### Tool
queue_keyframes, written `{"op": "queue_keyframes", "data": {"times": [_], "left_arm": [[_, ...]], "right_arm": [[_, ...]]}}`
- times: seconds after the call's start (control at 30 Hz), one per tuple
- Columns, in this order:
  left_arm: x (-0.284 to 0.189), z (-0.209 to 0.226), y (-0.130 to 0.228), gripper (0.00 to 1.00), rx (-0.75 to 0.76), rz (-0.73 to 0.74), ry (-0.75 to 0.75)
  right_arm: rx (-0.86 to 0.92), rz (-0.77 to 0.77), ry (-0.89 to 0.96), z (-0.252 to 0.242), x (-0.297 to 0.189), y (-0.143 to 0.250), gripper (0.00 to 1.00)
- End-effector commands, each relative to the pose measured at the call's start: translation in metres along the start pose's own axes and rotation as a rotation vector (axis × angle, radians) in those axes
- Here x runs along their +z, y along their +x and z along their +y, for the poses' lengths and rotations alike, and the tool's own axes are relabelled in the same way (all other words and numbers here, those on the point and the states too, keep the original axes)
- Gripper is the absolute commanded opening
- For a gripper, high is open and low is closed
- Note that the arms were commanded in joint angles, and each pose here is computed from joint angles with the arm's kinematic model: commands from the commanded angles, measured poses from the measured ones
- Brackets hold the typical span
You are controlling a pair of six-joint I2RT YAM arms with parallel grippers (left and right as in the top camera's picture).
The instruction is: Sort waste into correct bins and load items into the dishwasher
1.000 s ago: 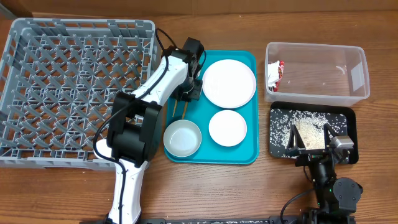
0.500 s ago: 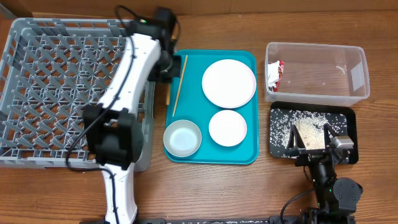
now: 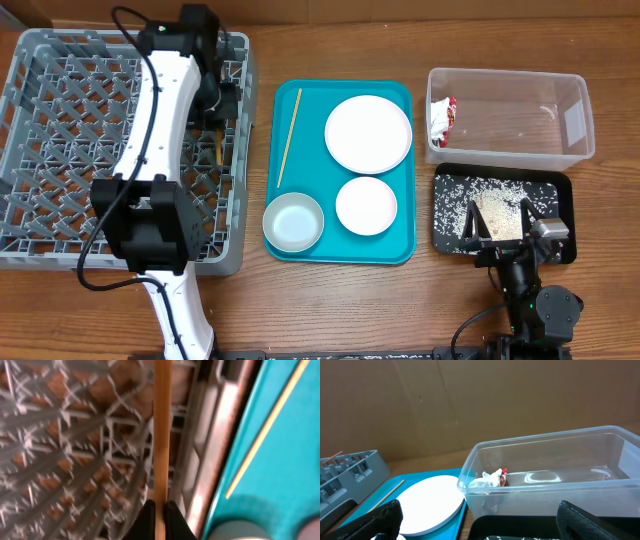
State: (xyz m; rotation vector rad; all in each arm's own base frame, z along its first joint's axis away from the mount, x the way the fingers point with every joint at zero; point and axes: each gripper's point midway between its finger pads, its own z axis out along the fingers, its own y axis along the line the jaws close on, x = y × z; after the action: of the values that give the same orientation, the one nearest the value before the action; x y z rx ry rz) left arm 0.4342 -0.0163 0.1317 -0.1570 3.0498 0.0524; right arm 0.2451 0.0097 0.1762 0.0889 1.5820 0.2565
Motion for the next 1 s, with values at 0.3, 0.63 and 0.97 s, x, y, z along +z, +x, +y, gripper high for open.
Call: {"op": "queue_keyframes", "data": {"times": [0.3,0.63,0.97], "left_arm": [[0.018,-0.006,0.014,0.43,0.147,0.05,0.039],[-0.018,-0.069,0.014,0.97,0.205,0.01,0.242],[0.025,-0.102,-0.002,0.44,0.285,-0.041,0.029]], "right_arm": [[-0.009,-0.009,0.007,-0.002,0.0,0.001,1.0],[-0.009,-0.009,0.007,-0.002,0.0,0.001,1.0],[-0.009,-0.009,0.007,-0.002,0.0,0.001,1.0]]}}
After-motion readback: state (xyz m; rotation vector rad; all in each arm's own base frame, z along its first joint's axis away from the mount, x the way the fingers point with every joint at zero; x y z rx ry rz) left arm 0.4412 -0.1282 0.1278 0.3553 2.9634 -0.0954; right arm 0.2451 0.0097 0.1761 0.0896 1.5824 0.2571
